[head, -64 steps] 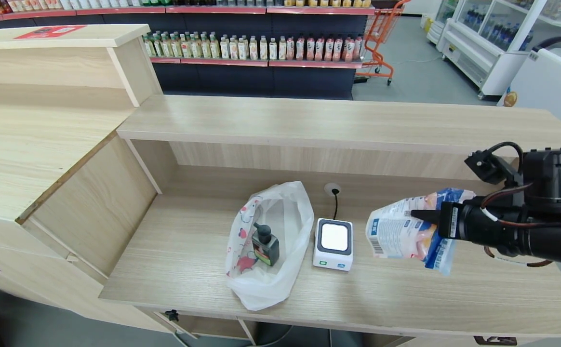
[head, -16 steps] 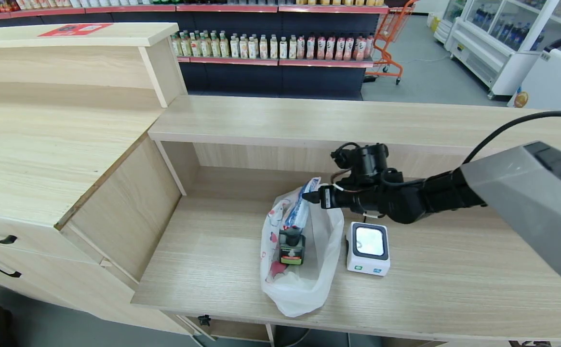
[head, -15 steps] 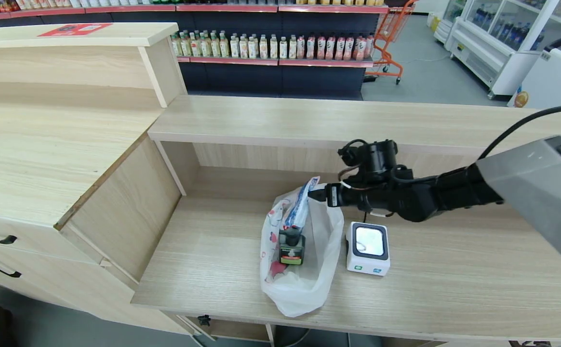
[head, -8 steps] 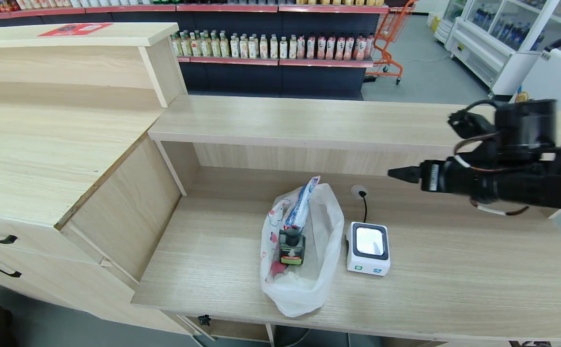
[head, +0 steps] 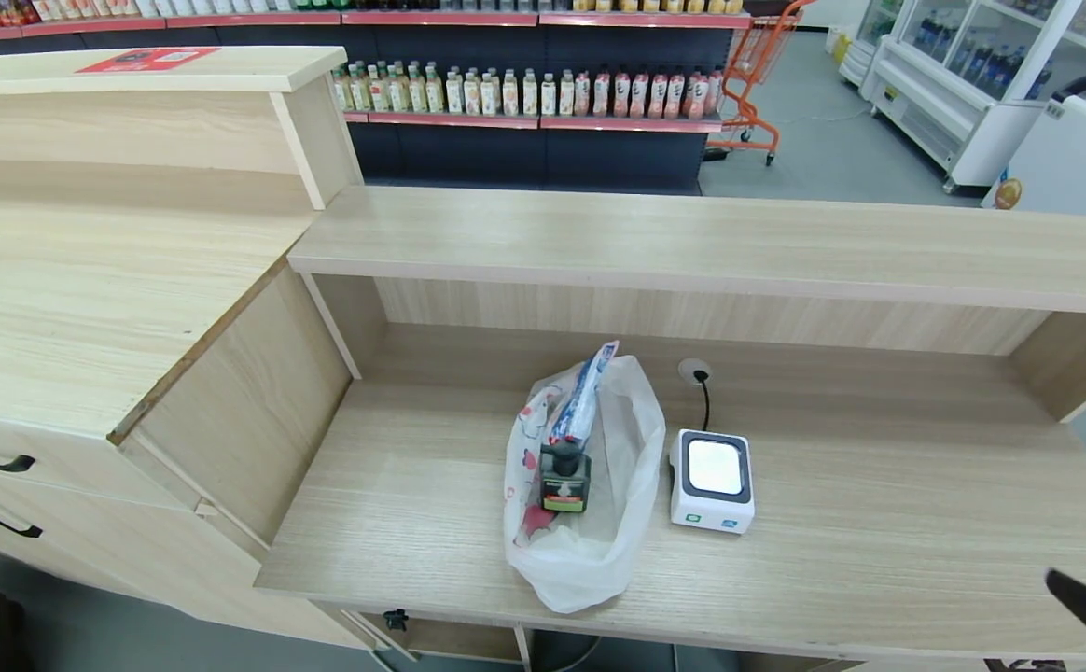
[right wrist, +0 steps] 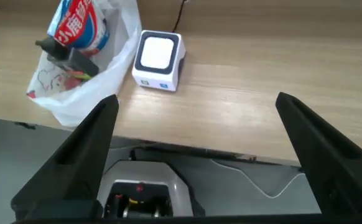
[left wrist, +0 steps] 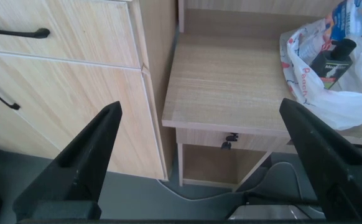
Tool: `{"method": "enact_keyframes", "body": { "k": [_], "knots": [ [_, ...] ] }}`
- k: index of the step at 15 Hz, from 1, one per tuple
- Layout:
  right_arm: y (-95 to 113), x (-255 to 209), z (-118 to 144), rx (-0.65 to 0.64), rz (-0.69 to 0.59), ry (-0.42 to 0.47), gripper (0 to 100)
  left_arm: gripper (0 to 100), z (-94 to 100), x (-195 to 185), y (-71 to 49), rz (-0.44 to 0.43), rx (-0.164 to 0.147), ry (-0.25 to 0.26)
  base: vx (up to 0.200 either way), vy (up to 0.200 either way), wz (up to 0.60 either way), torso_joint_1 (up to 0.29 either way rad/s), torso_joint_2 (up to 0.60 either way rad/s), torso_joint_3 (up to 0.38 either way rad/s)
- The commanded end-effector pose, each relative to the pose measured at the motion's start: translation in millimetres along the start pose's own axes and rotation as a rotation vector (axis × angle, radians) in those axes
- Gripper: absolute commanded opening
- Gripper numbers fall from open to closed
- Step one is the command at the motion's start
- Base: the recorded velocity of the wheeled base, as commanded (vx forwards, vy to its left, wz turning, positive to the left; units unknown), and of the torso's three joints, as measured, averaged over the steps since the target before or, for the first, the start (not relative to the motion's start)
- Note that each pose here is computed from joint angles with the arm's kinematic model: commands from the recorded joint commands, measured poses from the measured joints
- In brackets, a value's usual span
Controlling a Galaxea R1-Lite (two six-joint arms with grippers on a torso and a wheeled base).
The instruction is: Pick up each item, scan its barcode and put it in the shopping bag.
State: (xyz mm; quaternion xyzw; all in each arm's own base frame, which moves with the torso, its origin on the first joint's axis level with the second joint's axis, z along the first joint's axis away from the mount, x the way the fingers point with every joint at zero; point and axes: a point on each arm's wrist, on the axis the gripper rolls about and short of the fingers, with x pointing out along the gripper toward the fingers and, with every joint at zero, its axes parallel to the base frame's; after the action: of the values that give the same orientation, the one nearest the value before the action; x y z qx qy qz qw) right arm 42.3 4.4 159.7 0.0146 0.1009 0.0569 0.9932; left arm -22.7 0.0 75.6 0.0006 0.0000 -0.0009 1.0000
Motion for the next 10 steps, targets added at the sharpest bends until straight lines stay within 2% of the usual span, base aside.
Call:
{"method": "enact_keyframes", "body": {
  "k": [1,2,3,10],
  "knots": [
    [-2.0,-42.0,-90.8,-0.055,-0.057,-0.142,100,100,0.0,0.0,0.0,0.0,0.0,0.0,0.0,0.0,0.0,0.0,0.0,0.0],
    [-0.7,-45.8,-93.1,-0.039,-0.104,-0.194,100,100,0.0,0.0,0.0,0.0,0.0,0.0,0.0,0.0,0.0,0.0,0.0,0.0],
    [-0.2,-47.3,-94.8,-0.081,-0.109,-0.207,100,100,0.0,0.0,0.0,0.0,-0.001,0.0,0.0,0.0,0.0,0.0,0.0,0.0],
    [0.0,-47.2,-94.9,-0.118,-0.094,-0.204,100,100,0.0,0.0,0.0,0.0,0.0,0.0,0.0,0.0,0.0,0.0,0.0,0.0]
  ]
}}
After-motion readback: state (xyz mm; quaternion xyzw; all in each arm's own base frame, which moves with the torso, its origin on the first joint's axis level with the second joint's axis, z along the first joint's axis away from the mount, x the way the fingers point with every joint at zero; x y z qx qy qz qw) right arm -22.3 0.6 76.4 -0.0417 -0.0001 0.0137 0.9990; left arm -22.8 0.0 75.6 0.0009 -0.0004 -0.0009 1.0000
